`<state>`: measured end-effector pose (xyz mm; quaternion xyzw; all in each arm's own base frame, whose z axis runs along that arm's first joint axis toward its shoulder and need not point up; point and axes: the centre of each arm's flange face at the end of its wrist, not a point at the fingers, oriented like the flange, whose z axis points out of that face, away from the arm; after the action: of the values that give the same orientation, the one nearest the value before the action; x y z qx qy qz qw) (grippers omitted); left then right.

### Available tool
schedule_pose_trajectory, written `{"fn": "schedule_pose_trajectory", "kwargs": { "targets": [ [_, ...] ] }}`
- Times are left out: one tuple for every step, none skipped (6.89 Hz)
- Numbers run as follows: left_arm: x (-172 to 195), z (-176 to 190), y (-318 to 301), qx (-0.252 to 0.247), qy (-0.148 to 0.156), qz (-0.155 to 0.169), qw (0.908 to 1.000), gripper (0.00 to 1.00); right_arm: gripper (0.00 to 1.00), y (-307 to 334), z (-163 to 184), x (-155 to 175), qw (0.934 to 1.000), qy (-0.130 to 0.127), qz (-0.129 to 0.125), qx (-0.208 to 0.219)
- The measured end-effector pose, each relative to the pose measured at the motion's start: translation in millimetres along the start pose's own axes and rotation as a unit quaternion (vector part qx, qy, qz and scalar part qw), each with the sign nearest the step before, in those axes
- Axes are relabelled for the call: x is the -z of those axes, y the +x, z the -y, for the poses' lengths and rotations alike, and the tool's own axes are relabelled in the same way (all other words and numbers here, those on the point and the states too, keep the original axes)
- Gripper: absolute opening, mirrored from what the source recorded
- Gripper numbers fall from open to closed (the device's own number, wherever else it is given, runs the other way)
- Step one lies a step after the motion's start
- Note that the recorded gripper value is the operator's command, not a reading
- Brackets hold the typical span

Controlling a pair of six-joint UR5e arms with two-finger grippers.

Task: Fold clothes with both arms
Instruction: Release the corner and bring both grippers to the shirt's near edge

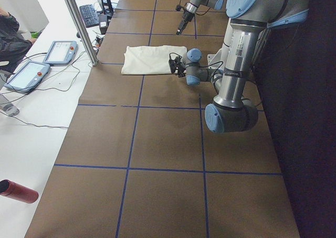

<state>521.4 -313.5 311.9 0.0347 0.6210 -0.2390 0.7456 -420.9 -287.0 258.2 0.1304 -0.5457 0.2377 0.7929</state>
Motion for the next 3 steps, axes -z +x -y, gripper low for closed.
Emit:
{"fn": "schedule_pose_trajectory", "kwargs": {
  "targets": [
    [-3.9,-12.8,-3.5,0.016,-0.001,0.002,0.9999,0.67,1.00,0.4,0.0,-0.4,1.0000,0.000,0.000,-0.002],
    [-6.4,-21.8,-5.4,0.026,-0.005,0.004,0.9996,0.67,1.00,0.6,0.2,-0.6,1.0000,0.000,-0.001,-0.004],
    [-8.7,-33.4,-6.5,0.030,-0.012,0.006,0.9995,0.68,1.00,0.8,0.3,-0.9,1.0000,0.001,-0.001,-0.005]
  ]
}}
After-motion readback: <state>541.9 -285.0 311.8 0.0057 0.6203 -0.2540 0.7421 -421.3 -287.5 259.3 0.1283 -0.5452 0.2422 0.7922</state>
